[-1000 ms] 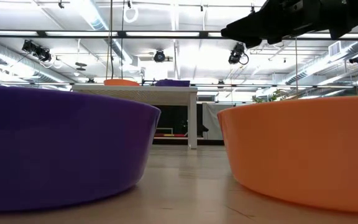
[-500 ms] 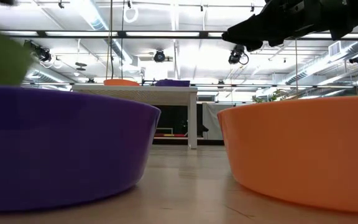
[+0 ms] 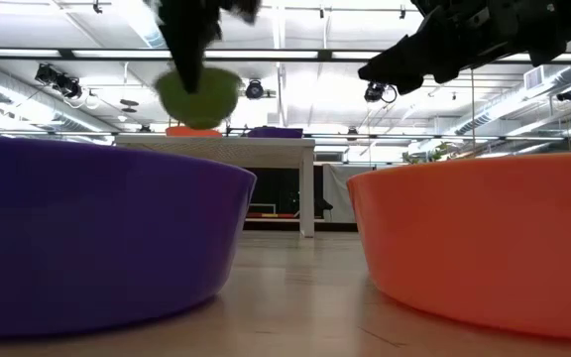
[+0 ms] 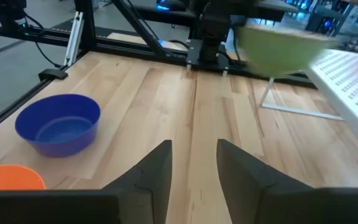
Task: Pick & Place Mini bowls
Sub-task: Put the red pattern bowl on the shelf
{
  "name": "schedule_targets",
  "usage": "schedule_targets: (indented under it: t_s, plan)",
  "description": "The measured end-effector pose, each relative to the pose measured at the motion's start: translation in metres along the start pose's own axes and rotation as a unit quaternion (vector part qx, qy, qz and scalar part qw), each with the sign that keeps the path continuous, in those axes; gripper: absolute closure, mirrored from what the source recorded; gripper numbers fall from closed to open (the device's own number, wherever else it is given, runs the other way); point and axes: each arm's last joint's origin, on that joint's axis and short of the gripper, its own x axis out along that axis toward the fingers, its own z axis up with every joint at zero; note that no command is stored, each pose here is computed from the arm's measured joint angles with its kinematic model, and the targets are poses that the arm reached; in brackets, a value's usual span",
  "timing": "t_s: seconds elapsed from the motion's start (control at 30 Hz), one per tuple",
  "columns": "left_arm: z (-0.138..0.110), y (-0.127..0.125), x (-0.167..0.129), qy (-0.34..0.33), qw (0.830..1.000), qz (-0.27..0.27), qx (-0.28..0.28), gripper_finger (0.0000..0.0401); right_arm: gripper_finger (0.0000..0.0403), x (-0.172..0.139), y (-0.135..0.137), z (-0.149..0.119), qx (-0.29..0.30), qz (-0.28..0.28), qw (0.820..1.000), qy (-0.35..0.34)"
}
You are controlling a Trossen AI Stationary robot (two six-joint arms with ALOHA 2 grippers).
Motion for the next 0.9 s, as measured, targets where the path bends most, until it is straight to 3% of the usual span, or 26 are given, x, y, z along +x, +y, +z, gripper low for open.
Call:
schedule_targets:
  t_s: [0.13,0.33,0.9]
  plan:
    - [0.006,0.045,0.016,0.008,1.0,0.02,-0.006,0.0388,0.0273,0.0,0.0,-0.002,0.001,0.001,1.0,0.009]
    - [0.007,0.078,0.028,0.013,1.0,0.02,-0.012,0.0389,0.0273,0.0,0.0,-0.004,0.001,0.002,1.0,0.02]
    - [0.012,0.091,0.034,-0.006,0.999,0.025,0.032,0.0377,0.0273,0.0,0.0,-0.003,0.012,0.002,1.0,0.017]
